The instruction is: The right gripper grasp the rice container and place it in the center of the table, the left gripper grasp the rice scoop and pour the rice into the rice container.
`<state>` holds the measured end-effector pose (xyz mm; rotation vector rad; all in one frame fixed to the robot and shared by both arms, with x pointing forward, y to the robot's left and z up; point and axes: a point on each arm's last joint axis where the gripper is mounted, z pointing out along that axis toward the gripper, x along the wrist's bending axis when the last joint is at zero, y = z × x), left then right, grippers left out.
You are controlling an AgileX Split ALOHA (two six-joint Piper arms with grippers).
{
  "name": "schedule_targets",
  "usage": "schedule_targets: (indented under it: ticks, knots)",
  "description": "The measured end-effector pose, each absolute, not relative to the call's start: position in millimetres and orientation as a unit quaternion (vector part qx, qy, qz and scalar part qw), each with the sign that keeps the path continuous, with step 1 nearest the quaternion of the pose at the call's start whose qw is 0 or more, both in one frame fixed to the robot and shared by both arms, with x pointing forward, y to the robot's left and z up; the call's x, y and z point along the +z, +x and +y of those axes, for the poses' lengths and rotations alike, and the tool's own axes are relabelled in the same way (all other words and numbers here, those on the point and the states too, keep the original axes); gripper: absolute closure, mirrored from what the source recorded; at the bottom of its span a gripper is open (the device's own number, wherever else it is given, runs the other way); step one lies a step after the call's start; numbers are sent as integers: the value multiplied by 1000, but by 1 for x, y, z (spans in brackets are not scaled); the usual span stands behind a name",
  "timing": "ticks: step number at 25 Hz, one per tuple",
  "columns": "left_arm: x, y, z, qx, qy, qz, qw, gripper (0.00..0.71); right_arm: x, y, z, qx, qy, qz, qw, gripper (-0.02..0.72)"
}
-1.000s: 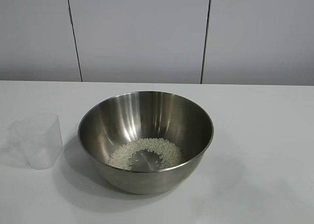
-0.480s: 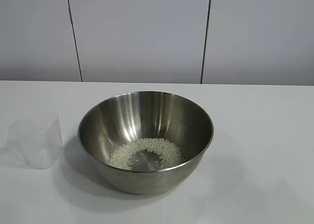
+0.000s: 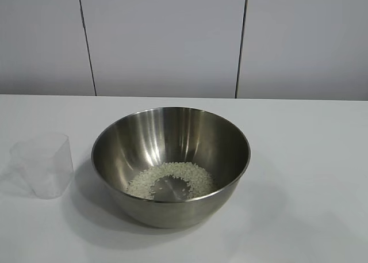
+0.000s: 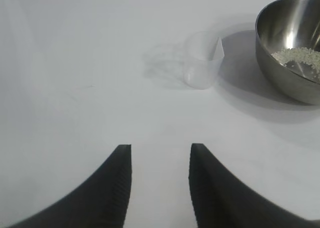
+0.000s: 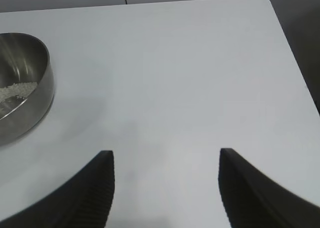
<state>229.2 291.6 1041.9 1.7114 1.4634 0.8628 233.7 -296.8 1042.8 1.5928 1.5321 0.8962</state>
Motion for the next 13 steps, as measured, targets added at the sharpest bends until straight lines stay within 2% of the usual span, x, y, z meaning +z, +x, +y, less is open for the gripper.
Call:
schedule_targets:
  ticks: [13]
  knots:
    - [1042,229,292,335,660,570,357,430,1043,234,-297,349,621,597,369,285]
